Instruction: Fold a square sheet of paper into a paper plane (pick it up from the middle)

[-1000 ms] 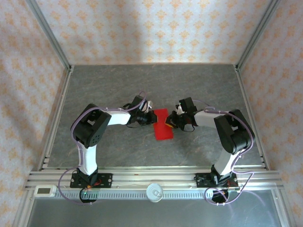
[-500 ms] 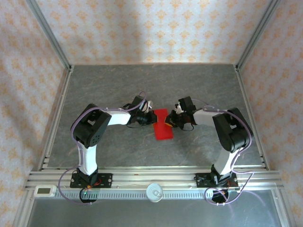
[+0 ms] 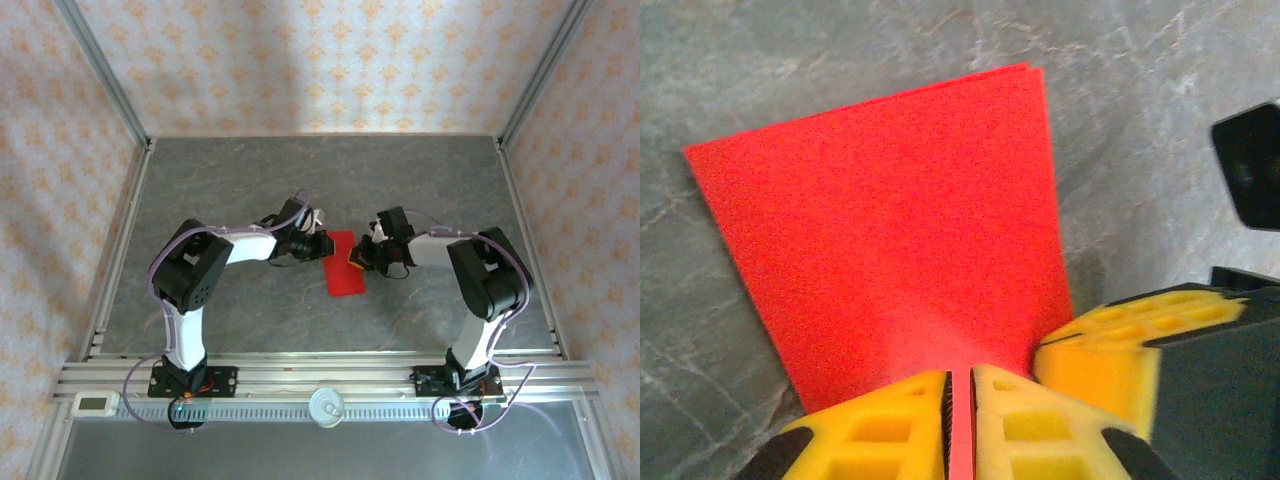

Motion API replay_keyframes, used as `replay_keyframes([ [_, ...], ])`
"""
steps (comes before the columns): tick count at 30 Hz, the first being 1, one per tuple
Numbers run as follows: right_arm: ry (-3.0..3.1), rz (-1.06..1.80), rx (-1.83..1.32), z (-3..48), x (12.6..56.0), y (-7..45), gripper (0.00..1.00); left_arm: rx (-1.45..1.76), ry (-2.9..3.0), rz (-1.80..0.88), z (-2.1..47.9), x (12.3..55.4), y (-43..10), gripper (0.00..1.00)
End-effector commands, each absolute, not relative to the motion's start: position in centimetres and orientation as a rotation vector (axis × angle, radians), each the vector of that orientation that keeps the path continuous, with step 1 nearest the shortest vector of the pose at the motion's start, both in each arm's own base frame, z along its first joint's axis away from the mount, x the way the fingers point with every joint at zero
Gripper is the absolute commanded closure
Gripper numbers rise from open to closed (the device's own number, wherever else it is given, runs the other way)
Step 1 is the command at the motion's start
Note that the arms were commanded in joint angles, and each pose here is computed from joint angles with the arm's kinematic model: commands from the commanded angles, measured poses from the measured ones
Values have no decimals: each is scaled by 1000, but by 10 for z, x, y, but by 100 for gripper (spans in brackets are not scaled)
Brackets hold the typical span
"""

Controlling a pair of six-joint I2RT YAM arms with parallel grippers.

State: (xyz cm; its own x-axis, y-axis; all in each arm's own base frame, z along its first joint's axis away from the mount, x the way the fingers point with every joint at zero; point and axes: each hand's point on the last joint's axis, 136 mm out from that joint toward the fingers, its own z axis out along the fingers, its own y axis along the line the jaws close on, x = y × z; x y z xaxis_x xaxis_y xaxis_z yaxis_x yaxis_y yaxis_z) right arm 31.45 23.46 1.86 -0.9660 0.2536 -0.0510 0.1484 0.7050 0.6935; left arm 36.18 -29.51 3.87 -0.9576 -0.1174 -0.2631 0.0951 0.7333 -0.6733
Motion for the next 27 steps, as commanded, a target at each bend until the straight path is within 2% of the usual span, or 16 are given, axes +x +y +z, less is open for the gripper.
replay_keyframes([
  [1, 2901, 908, 424, -22, 286, 209, 98, 39, 2566, -1078, 82, 366, -301, 84],
  [7, 2896, 912, 429, -21, 287, 209, 99, 42, 2567, -1164, 85, 344, -305, 88],
  [14, 2899, 904, 432, -22, 288, 209, 99, -4, 2621, -1257, 50, 325, -309, 90],
  [23, 2906, 893, 447, -26, 284, 206, 100, -16, 2770, -1043, 1, 309, -283, 91],
  [27, 2905, 888, 453, -26, 283, 205, 100, 20, 2739, -1049, 18, 315, -288, 91],
])
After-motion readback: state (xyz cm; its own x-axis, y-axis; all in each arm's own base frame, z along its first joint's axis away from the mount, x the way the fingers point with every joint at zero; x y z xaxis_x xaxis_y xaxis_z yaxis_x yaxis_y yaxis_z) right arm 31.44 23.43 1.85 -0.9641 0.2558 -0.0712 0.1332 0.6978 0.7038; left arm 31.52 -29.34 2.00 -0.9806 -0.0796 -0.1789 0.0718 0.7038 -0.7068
